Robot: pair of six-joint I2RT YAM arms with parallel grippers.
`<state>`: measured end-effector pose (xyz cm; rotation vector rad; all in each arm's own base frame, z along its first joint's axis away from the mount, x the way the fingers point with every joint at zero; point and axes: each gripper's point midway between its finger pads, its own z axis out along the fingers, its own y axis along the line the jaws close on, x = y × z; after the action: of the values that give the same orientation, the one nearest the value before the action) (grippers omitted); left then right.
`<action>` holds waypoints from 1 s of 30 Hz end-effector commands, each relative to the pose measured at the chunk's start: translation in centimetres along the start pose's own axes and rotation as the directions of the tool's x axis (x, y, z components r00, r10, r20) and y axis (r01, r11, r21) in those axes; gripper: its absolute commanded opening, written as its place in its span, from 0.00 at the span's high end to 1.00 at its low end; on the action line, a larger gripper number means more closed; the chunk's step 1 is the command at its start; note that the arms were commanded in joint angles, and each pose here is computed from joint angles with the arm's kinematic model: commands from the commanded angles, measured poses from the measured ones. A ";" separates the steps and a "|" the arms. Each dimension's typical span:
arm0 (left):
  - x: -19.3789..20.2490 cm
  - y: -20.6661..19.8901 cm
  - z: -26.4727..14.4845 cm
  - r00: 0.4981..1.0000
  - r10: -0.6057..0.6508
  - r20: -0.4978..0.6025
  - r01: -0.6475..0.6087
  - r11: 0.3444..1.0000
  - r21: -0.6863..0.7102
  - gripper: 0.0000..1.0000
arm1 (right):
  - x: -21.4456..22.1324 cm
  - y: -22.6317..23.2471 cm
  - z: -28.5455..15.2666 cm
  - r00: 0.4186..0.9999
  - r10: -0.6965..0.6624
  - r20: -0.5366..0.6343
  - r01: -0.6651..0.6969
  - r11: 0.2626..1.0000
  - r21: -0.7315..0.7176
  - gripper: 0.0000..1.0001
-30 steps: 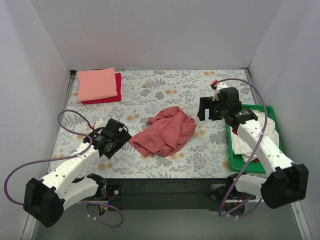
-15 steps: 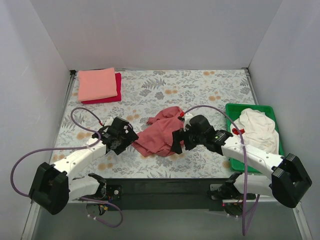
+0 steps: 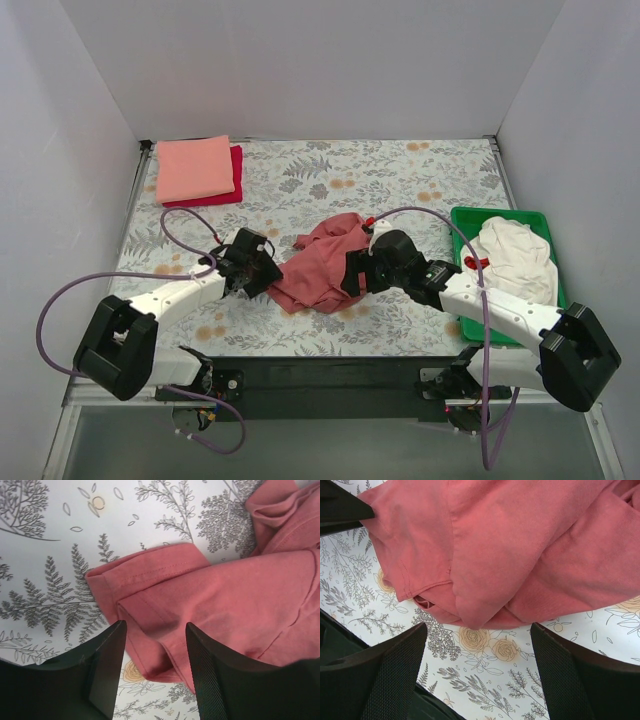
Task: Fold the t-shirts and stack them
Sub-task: Flatten the tshirt out
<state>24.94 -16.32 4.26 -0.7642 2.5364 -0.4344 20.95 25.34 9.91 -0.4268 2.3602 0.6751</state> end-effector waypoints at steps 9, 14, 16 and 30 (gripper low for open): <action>-0.5 -2.1 1.3 0.999 0.036 -0.003 -0.035 0.999 0.037 0.88 | -0.8 -0.3 -0.3 0.998 0.018 0.061 -0.019 1.000 0.017 0.11; -1.3 -3.6 0.4 0.998 0.055 0.020 -0.057 0.994 0.093 1.00 | -1.3 -1.1 -0.8 0.996 0.017 0.090 -0.023 0.997 0.069 0.11; -2.0 -4.4 -0.8 0.997 0.051 0.055 -0.058 0.989 0.134 1.00 | -2.0 -2.5 -1.2 0.992 0.034 0.121 -0.052 0.987 0.155 0.11; -4.4 -5.5 -6.1 0.983 0.004 0.184 -0.049 0.970 0.239 1.00 | -6.6 -9.8 -0.2 0.979 0.127 0.161 -0.178 0.915 0.362 0.14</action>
<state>27.43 -17.19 12.46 -0.6492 2.2762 -0.6360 27.63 17.29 9.36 -0.0377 2.3844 0.2786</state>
